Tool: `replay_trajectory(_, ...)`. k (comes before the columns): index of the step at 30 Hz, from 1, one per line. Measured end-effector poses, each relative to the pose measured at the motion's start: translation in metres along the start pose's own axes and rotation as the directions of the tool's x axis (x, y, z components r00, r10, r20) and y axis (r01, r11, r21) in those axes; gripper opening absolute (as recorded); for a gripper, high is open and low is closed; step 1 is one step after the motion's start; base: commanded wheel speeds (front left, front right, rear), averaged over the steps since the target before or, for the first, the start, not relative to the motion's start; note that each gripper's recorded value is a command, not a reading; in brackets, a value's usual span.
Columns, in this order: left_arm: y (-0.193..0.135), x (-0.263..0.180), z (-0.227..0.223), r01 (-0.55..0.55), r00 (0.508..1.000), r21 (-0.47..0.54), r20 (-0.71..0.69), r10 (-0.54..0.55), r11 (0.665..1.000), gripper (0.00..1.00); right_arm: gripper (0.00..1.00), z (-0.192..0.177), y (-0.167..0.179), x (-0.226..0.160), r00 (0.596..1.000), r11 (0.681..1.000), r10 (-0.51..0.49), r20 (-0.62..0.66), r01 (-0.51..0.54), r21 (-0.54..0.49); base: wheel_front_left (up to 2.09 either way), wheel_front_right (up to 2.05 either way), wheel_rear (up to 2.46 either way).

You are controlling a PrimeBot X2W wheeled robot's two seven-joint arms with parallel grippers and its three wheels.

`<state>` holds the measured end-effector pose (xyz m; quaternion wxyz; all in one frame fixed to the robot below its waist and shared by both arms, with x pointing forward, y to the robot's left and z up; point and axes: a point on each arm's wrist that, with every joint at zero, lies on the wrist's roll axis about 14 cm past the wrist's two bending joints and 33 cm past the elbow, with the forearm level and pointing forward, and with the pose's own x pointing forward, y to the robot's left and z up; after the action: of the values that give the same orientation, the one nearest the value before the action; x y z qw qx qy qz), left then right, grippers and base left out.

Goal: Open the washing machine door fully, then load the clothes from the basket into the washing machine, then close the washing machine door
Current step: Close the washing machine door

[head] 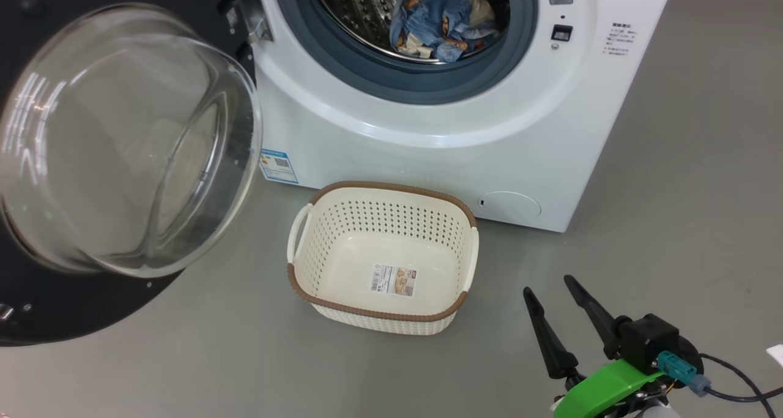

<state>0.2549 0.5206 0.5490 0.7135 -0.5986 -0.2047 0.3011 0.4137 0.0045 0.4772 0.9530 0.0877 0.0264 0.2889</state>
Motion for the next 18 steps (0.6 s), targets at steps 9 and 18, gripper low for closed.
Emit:
replay_trajectory(9,0.007,0.01,-0.021,-0.027,0.999,0.014,-0.037,0.028,1.0,0.0,1.0,0.0,-0.013,-0.002,1.0,1.0,-0.028,0.0,0.028,-0.009,0.0,0.0,0.0)
replay_trajectory(18,0.007,0.014,-0.038,-0.025,0.996,0.007,-0.088,0.026,1.0,0.0,1.0,0.002,-0.018,-0.007,0.999,0.999,-0.049,0.006,0.049,-0.01,0.0,0.0,0.0)
